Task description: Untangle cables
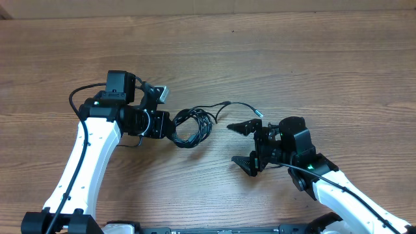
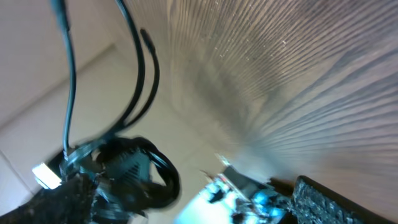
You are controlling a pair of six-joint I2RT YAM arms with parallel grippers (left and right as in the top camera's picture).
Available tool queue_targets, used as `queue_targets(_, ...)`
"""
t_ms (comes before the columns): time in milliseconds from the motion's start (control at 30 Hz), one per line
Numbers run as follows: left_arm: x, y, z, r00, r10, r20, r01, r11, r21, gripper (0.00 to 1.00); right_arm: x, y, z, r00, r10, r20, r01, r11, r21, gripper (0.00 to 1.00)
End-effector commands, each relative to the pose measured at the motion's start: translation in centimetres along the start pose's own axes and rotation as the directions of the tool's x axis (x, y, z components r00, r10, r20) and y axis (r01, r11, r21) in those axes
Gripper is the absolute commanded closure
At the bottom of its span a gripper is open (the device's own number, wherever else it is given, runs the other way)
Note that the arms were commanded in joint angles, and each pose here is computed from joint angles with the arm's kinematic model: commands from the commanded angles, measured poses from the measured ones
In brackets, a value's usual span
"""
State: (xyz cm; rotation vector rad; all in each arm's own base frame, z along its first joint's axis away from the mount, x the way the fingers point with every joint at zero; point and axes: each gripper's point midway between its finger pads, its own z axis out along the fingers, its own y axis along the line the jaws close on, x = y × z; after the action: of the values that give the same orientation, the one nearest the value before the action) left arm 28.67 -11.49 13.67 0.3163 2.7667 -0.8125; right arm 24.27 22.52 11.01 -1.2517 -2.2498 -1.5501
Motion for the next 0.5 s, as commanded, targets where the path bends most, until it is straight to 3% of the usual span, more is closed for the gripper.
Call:
queue_targets(0, -1.2, -2.8, -0.8, 0.997, 0.058, 0.048, -0.064, 0.989, 0.137, 0.96, -0.4, 1.2, 0.1, 0.991, 0.130, 0.020, -0.129, 0.990, -0.048, 0.00)
queue_targets(467, -0.6, -4.9, -0.3, 0.992, 0.122, 0.030, -0.125, 0.973, 0.193, 0.96, 0.4, 4.8, 2.3, 0.995, 0.095, 0.034, -0.086, 0.973, -0.216, 0.00)
